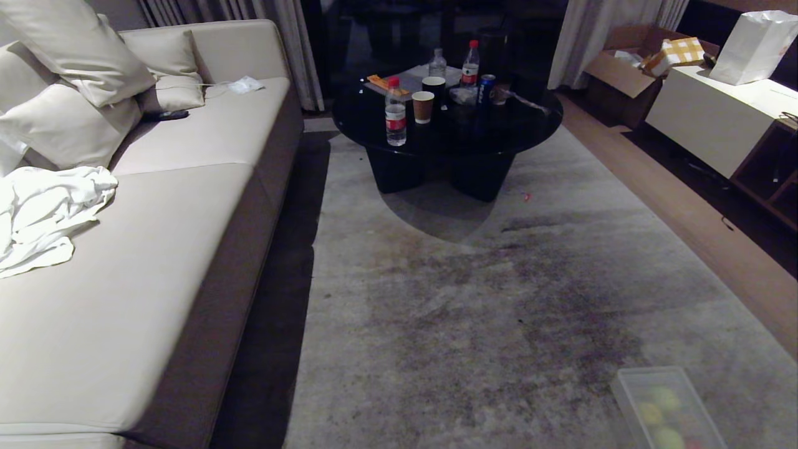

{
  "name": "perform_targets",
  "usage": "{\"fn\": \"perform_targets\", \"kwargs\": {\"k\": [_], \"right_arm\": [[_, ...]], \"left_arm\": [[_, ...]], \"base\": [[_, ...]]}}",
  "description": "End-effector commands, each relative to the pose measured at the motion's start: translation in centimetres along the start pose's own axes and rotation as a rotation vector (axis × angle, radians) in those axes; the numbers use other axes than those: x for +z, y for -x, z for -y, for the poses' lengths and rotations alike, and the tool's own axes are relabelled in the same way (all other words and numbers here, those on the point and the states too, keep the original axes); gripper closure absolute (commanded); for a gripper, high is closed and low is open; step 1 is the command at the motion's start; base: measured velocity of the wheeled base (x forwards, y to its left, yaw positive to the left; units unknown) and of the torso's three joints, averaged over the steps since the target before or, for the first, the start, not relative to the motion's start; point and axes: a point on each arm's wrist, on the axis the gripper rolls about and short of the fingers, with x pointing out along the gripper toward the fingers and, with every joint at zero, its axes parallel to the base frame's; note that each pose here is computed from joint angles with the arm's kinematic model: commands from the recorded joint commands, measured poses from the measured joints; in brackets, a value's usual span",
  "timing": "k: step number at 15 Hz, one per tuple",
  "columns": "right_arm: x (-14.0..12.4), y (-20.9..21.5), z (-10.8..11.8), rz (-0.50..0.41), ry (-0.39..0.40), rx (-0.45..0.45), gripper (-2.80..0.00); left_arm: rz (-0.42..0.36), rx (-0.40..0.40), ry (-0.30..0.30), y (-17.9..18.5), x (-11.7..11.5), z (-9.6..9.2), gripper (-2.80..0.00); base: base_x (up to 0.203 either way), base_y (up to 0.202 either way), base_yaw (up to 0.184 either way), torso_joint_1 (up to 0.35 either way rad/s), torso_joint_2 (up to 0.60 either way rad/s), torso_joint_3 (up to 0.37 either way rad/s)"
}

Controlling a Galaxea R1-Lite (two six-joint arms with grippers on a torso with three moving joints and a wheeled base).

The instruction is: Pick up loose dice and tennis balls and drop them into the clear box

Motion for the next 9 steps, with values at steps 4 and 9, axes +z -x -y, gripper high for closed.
{"fn": "perform_targets", "kwargs": {"k": [4,9], "right_arm": [[-0.29,-0.09,0.0,-0.012,0.0,0.001,0.0],[-0.29,-0.09,0.0,-0.012,0.0,0.001,0.0]], "left_arm": [[-0.002,0.001,0.001,-0.02,-0.03,-0.01,0.0],[-0.003,0.002,0.001,-0.02,-0.04,-0.01,0.0]], "base": [[0.0,0.0,0.0,-0.001,0.0,0.203],[0.0,0.0,0.0,0.002,0.0,0.203]]}}
